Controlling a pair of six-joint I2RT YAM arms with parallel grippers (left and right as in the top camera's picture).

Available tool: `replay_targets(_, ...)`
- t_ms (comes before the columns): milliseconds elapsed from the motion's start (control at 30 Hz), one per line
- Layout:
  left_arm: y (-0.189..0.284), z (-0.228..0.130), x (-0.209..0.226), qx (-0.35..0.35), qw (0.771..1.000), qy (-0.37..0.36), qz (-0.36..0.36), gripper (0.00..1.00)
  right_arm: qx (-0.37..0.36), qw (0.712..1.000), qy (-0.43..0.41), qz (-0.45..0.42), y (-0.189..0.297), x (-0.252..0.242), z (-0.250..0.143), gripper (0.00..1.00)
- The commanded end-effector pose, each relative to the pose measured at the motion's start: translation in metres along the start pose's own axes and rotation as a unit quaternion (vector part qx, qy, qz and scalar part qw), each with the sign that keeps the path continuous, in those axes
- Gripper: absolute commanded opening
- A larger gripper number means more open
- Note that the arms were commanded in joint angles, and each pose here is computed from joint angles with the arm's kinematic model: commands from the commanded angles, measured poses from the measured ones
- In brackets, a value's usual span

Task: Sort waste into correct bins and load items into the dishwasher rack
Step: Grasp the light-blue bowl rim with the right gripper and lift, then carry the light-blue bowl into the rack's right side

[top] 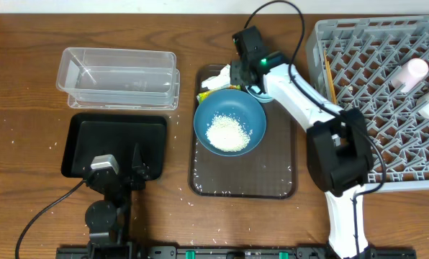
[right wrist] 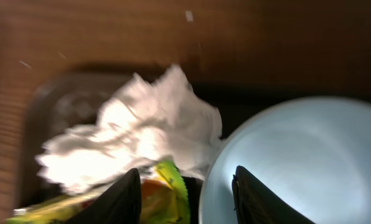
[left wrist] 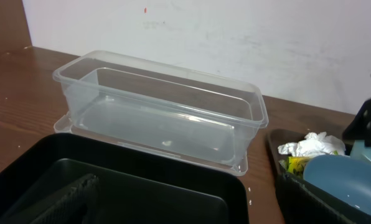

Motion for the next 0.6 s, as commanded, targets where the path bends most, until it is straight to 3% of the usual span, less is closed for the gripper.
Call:
replay_targets(0, -0.001, -0.015, 0.004, 0.025, 1.0, 0.005, 0.014, 0.92, 0.007, 1.0, -0.007, -0.026, -0.016, -0.008, -0.009, 0.46)
replay_targets(133, -0.001, -0.015, 0.004, 0.025, 1.0, 0.005, 0.014, 0.92, 0.017, 0.999, -0.004, -0.033, -0.02, -0.01, -0.014, 0.4)
replay_targets(400, -0.001, -0.015, 0.004, 0.025, 1.0, 0.005, 0.014, 0.92, 0.016, 0.999, -0.005, -0.029, -0.015, -0.008, -0.012, 0.03)
replay_targets(567, -0.001, -0.015, 0.004, 0.025, 1.0, 0.005, 0.014, 0.92, -0.01, 1.0, -0.013, -0.013, 0.016, -0.005, 0.01, 0.01)
Point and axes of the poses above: each gripper's point midway between its finger pads, its own y axis back along the fingers, its own x axis along the line the jaws close on, z = x × y, the point moved 5 cm from there along y, back along the fingers, and after that the axes turned 8 degrees about -y, right-handed, at the moved point
